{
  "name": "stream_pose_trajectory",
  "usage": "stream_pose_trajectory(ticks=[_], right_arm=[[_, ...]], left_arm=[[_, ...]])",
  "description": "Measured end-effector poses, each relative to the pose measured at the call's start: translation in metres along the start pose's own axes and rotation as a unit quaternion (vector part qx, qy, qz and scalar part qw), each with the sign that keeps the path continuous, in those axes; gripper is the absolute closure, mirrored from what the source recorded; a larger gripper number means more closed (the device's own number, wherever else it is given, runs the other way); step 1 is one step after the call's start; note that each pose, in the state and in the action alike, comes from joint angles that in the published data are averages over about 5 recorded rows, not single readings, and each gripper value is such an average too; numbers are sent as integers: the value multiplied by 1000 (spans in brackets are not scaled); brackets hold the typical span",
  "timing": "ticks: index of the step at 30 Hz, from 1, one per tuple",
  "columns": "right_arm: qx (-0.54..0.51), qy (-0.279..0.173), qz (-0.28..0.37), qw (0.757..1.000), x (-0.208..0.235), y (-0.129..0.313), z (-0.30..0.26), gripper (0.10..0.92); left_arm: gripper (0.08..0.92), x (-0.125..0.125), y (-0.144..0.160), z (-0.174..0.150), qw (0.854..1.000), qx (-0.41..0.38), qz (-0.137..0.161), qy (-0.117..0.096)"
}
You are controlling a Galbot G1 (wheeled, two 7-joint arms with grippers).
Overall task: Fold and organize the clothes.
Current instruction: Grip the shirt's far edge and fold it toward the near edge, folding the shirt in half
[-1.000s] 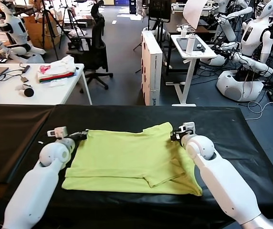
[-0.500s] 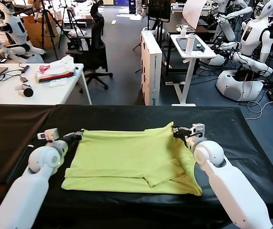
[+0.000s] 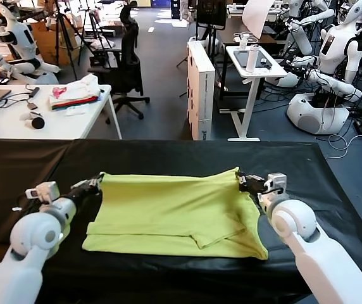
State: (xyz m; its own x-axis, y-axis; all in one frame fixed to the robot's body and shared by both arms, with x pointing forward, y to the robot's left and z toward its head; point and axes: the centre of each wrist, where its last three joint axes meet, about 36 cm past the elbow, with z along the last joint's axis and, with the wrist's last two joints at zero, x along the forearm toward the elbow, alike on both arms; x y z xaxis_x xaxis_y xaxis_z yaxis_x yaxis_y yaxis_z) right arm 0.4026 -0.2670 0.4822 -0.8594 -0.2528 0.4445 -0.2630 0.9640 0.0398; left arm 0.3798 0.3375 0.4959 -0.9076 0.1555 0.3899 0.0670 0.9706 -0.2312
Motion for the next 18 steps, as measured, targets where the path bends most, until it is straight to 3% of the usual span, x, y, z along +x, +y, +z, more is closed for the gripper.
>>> stream_pose_trajectory(ticks=[10,18], right_arm=[[4,38,-13,999,26,17,32,883],[2,57,-12,998,31,18,45,883]], left_arm=[[810,43,-1,25,1000,11,-5,11],[810,59,14,49,999,23,-33,26]])
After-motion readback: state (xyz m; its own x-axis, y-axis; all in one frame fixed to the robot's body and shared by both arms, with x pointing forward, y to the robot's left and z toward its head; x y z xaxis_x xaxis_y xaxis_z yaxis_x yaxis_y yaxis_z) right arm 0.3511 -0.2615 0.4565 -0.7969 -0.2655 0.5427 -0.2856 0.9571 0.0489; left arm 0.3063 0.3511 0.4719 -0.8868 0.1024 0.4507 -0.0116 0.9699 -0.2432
